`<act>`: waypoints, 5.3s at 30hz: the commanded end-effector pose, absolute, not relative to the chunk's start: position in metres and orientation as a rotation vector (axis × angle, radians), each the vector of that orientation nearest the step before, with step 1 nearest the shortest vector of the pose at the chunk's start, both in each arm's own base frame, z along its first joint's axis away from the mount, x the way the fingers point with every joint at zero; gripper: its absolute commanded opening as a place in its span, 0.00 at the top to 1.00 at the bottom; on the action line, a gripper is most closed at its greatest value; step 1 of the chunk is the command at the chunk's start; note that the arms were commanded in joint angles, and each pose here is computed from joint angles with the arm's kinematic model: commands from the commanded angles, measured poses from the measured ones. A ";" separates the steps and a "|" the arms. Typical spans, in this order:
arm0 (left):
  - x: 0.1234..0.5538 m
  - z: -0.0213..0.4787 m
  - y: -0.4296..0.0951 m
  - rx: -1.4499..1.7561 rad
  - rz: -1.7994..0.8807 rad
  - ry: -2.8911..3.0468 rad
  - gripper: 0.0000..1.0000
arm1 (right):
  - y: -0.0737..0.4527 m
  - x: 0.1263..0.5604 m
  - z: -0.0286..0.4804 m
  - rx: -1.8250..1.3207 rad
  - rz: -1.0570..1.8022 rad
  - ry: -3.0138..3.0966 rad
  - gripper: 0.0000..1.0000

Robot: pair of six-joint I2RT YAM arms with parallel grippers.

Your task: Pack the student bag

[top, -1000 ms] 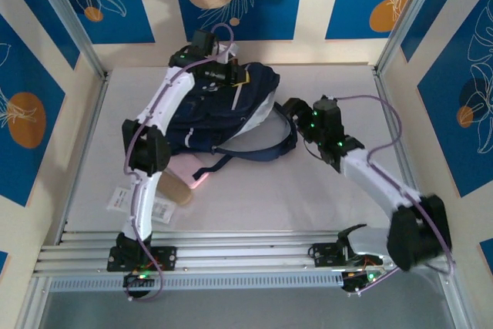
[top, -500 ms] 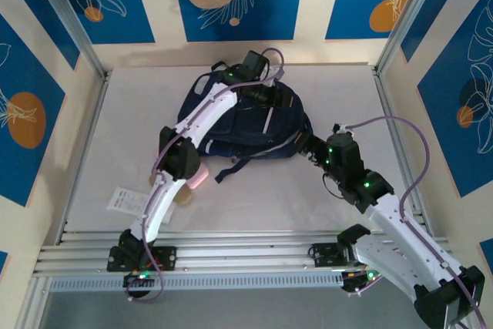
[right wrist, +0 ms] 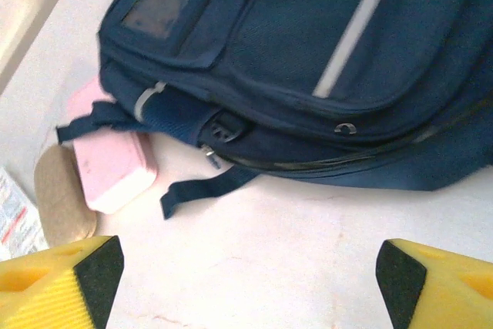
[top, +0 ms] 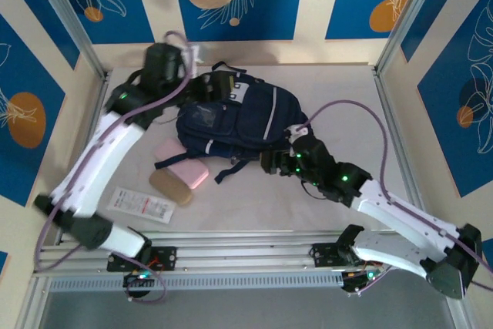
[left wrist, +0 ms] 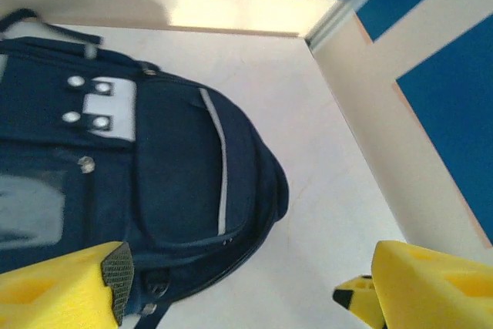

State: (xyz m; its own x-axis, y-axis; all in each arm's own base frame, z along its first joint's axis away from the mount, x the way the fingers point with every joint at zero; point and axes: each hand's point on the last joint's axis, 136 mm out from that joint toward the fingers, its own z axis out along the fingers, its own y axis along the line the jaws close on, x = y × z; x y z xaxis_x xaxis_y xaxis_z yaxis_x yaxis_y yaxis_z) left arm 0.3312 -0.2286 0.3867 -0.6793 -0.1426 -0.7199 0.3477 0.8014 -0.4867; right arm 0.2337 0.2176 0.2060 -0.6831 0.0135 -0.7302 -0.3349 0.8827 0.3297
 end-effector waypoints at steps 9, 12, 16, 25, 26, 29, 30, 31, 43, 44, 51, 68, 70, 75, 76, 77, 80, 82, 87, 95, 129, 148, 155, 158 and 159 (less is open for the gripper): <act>0.250 0.234 -0.091 -0.574 -0.352 2.605 0.04 | 0.347 0.186 0.202 -0.910 0.726 2.248 0.11; 0.229 0.211 -0.060 -0.716 -0.287 2.612 0.04 | 0.378 0.176 0.180 -1.038 0.759 2.326 0.12; 0.209 0.206 -0.030 -0.839 -0.216 2.571 0.03 | 0.416 0.161 0.150 -1.169 0.744 2.406 0.10; 0.199 0.246 -0.023 -0.797 -0.258 2.443 0.03 | 0.459 0.152 0.092 -1.223 0.651 2.575 0.05; 0.198 0.248 -0.024 -0.788 -0.272 2.438 0.03 | 0.462 0.151 0.088 -1.225 0.655 2.593 0.05; 0.196 0.248 -0.026 -0.756 -0.289 2.434 0.03 | 0.469 0.150 0.076 -1.210 0.633 2.634 0.05; 0.196 0.249 -0.026 -0.747 -0.289 2.436 0.03 | 0.471 0.150 0.072 -1.204 0.625 2.644 0.06; 0.195 0.249 -0.026 -0.739 -0.289 2.439 0.03 | 0.471 0.149 0.065 -1.197 0.609 2.662 0.06; 0.203 0.251 -0.038 -0.677 -0.370 2.422 0.03 | 0.483 0.164 0.023 -1.197 0.464 2.707 0.09; 0.204 0.250 -0.038 -0.679 -0.374 2.420 0.03 | 0.484 0.169 0.023 -1.195 0.433 2.692 0.10; 0.214 0.248 -0.044 -0.667 -0.407 2.411 0.04 | 0.501 0.191 0.029 -1.211 0.382 2.617 0.14; 0.214 0.245 -0.048 -0.664 -0.428 2.433 0.05 | 0.502 0.197 0.039 -1.327 0.319 2.510 0.49; 0.213 0.249 -0.046 -0.661 -0.425 2.411 0.04 | 0.501 0.196 0.057 -1.285 0.396 2.493 0.56; 0.216 0.258 -0.050 -0.627 -0.458 2.396 0.05 | 0.493 0.188 0.110 -1.166 0.631 2.407 0.60; 0.217 0.260 -0.053 -0.613 -0.473 2.395 0.05 | 0.489 0.187 0.121 -1.141 0.664 2.389 0.59; 0.219 0.262 -0.056 -0.597 -0.487 2.397 0.05 | 0.482 0.188 0.127 -1.108 0.672 2.392 0.59; 0.226 0.266 -0.064 -0.550 -0.528 2.395 0.05 | 0.458 0.194 0.138 -1.010 0.658 2.414 0.59; 0.232 0.265 -0.068 -0.534 -0.543 2.395 0.05 | 0.437 0.201 0.140 -0.921 0.640 2.446 0.60; 0.248 0.260 -0.090 -0.494 -0.625 2.412 0.06 | 0.379 0.213 0.145 -0.722 0.621 2.515 0.59; 0.267 0.232 -0.149 -0.282 -0.545 2.568 0.06 | 0.289 0.198 0.123 -0.687 0.411 2.645 0.57; 0.287 0.202 -0.179 -0.194 -0.495 2.649 0.05 | 0.265 0.140 0.008 -0.947 0.069 2.877 0.38; 0.398 0.178 -0.320 0.363 -0.747 2.616 0.13 | 0.121 0.213 0.124 0.170 0.414 2.495 0.50; 0.419 0.160 -0.369 0.448 -0.870 2.593 0.23 | 0.095 0.217 0.135 0.282 0.435 2.425 0.49; 0.415 0.158 -0.393 0.522 -0.881 2.573 0.30 | 0.094 0.218 0.129 0.305 0.453 2.433 0.49; 0.414 0.156 -0.399 0.538 -0.871 2.570 0.31 | 0.094 0.218 0.127 0.311 0.462 2.436 0.49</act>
State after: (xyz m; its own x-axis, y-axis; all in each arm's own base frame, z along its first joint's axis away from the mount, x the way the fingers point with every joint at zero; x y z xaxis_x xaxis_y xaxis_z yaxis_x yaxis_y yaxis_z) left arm 0.4257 -0.3655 0.1412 -0.8946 0.1691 -0.4135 0.3702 0.7988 -0.4742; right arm 0.2194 0.0921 0.1321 -0.7667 0.3119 -0.5612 0.1037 0.9228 0.3712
